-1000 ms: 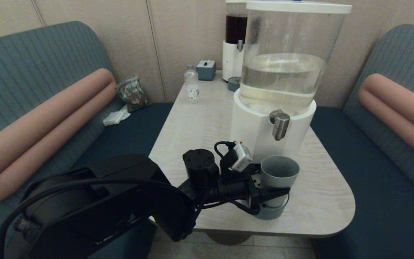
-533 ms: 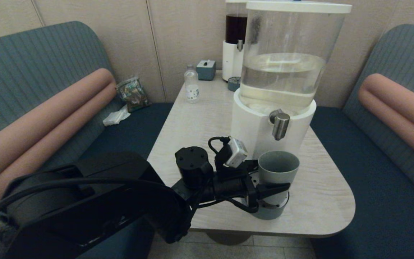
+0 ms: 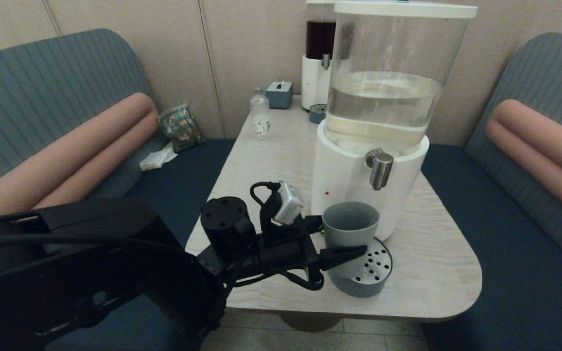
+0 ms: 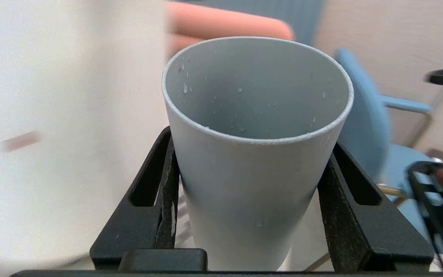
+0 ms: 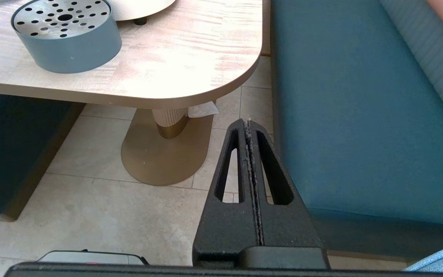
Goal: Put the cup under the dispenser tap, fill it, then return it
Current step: Place the cup next to the water dispenser
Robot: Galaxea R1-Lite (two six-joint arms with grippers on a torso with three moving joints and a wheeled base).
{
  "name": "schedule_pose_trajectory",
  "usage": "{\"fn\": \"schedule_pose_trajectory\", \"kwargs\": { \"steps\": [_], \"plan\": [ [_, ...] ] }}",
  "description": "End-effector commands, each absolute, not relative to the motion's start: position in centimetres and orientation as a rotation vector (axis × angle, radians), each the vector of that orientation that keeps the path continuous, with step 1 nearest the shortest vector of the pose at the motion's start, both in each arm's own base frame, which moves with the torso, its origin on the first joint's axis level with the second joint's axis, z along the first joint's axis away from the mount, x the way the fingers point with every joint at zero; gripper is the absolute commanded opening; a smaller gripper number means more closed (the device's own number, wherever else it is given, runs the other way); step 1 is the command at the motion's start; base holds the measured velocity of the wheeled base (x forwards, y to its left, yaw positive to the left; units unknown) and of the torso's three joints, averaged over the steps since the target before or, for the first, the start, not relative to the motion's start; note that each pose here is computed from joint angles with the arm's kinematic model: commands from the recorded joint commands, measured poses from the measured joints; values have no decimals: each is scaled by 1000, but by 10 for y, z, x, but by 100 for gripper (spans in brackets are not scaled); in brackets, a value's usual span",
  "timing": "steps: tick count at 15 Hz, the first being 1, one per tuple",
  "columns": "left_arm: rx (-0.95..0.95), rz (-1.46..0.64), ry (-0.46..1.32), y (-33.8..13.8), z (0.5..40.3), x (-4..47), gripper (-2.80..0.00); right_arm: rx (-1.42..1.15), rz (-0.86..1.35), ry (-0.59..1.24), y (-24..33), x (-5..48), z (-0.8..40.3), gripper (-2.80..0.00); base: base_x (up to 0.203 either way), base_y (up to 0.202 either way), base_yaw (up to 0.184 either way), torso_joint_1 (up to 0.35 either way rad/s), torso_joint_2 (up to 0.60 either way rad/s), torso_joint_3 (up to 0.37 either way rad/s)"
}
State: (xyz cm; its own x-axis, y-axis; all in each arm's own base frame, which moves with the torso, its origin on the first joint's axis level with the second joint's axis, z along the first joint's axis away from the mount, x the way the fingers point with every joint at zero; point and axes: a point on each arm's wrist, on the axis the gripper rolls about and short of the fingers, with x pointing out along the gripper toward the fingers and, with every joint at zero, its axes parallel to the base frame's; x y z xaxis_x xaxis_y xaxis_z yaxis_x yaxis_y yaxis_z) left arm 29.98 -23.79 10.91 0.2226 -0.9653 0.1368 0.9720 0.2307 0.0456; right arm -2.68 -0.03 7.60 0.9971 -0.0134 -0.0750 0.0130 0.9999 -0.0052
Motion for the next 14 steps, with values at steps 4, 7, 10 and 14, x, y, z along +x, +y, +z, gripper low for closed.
{"fn": "schedule_pose_trajectory", "kwargs": {
  "steps": [4,7,10,14],
  "plan": [
    [-64,-1187,-143,-189,120,314,-280,-5,-12,72,0,-27,76,-280,0,0,0,0,0,0],
    [-71,-1035,-146,-146,122,339,-280,-5,-14,72,0,-27,76,-280,0,0,0,0,0,0],
    [-69,-863,-196,-103,123,377,-280,-5,-14,72,0,-27,76,-280,0,0,0,0,0,0],
    [-91,-724,-234,-73,102,428,-280,-5,-14,72,0,-27,76,-280,0,0,0,0,0,0]
  ]
}}
